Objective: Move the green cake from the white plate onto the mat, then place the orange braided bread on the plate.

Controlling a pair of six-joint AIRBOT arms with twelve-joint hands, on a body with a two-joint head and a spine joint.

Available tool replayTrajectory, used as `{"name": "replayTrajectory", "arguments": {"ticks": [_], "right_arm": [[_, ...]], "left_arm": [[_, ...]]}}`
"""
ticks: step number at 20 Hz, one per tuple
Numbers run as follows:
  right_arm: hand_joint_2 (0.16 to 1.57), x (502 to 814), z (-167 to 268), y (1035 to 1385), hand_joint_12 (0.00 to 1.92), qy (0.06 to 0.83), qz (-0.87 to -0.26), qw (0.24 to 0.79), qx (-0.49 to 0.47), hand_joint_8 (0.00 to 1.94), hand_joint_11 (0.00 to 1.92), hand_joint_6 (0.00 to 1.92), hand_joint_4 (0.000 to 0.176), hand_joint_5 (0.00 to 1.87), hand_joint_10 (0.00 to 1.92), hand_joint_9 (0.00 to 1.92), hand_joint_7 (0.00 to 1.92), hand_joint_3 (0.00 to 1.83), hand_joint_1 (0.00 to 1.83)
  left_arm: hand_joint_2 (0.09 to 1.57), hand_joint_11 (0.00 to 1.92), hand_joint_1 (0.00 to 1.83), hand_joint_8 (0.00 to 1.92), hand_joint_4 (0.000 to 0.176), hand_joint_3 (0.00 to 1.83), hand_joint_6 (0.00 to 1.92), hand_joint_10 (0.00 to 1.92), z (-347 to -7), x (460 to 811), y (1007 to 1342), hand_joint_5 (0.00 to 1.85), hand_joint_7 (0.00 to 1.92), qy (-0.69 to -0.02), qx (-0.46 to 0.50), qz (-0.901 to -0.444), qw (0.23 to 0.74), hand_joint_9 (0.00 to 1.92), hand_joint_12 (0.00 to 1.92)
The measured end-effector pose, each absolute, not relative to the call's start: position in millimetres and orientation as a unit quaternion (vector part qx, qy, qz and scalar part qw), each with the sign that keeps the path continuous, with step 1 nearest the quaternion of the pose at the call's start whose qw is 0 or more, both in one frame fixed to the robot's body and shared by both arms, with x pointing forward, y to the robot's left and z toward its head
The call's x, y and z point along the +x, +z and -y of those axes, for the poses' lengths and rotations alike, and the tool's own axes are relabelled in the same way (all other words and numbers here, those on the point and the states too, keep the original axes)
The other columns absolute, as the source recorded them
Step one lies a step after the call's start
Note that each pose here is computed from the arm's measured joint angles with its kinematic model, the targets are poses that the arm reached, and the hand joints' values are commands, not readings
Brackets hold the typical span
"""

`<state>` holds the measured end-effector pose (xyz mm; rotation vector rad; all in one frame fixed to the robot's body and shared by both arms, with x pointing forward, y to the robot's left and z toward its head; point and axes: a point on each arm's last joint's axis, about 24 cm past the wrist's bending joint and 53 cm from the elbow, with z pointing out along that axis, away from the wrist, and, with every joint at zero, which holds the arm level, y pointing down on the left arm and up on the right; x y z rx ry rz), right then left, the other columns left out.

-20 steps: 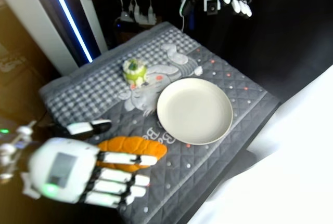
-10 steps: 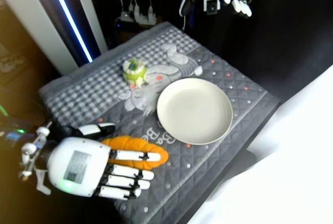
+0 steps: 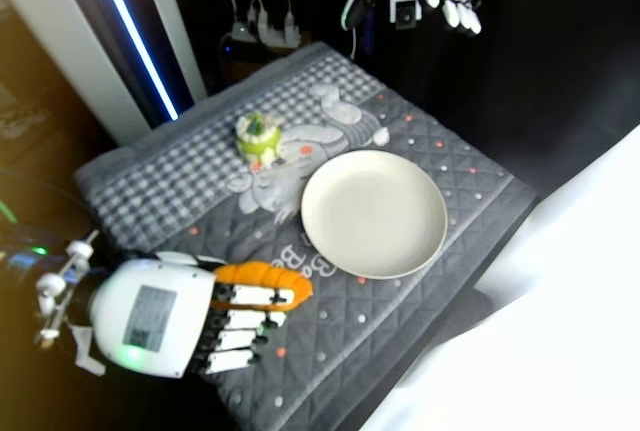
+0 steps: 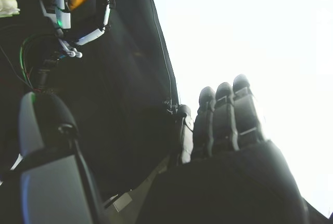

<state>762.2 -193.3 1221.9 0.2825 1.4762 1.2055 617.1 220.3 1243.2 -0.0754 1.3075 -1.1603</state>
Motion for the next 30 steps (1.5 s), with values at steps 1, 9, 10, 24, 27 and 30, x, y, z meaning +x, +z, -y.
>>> {"name": "replayTrajectory", "arguments": {"ticks": [1, 9, 10, 24, 27, 30], "right_arm": [[1.07, 761.2, 196.3, 1225.7, 0.52, 0.519, -0.625, 0.570, 0.122, 0.68, 0.94, 0.95, 0.000, 0.96, 1.03, 1.07, 1.08, 0.00, 1.39], [1.08, 724.1, 176.0, 1258.9, 0.91, 0.575, -0.584, 0.569, 0.072, 0.70, 0.81, 0.98, 0.000, 0.93, 1.00, 1.10, 1.06, 0.00, 1.39], [1.07, 717.4, 175.5, 1268.1, 0.86, 0.580, -0.571, 0.578, 0.059, 0.67, 0.88, 0.98, 0.000, 0.93, 0.96, 1.13, 1.08, 0.00, 1.39], [1.05, 704.0, 120.7, 1352.8, 1.14, 0.627, -0.456, 0.631, -0.013, 0.71, 1.18, 0.68, 0.000, 1.05, 0.81, 1.27, 1.21, 0.00, 1.32], [1.08, 714.7, 103.2, 1361.8, 1.38, 0.636, -0.444, 0.631, -0.010, 1.05, 1.12, 0.60, 0.000, 1.04, 0.80, 1.30, 1.10, 0.00, 1.29], [1.14, 730.1, 84.4, 1356.5, 1.85, 0.636, -0.447, 0.629, -0.004, 1.48, 1.16, 1.04, 0.000, 0.92, 1.73, 1.12, 0.89, 0.00, 1.16]], "left_arm": [[0.75, 0.02, 0.86, 0.00, 0.173, 0.00, 0.00, 0.00, -220.2, 617.1, 1242.9, 0.05, 0.08, -0.509, -0.033, -0.574, 0.641, 0.03, 0.01], [0.77, 0.04, 0.86, 0.00, 0.140, 0.01, 0.00, 0.01, -222.8, 617.3, 1242.5, 0.06, 0.10, -0.511, -0.041, -0.567, 0.644, 0.06, 0.01], [0.76, 0.02, 0.87, 0.00, 0.144, 0.00, 0.00, 0.00, -225.4, 618.1, 1242.1, 0.05, 0.08, -0.510, -0.046, -0.567, 0.646, 0.05, 0.00], [0.74, 0.03, 0.86, 0.00, 0.168, 0.00, 0.00, 0.00, -225.2, 622.1, 1236.7, 0.04, 0.05, -0.506, -0.036, -0.568, 0.648, 0.03, 0.01], [0.72, 0.04, 0.87, 0.01, 0.164, 0.00, 0.00, 0.01, -212.6, 624.4, 1235.0, 0.05, 0.07, -0.521, -0.028, -0.562, 0.642, 0.04, 0.02], [0.70, 0.02, 0.84, 0.00, 0.176, 0.00, 0.00, 0.00, -197.9, 624.6, 1237.3, 0.04, 0.05, -0.541, -0.013, -0.559, 0.629, 0.02, 0.01]]}}
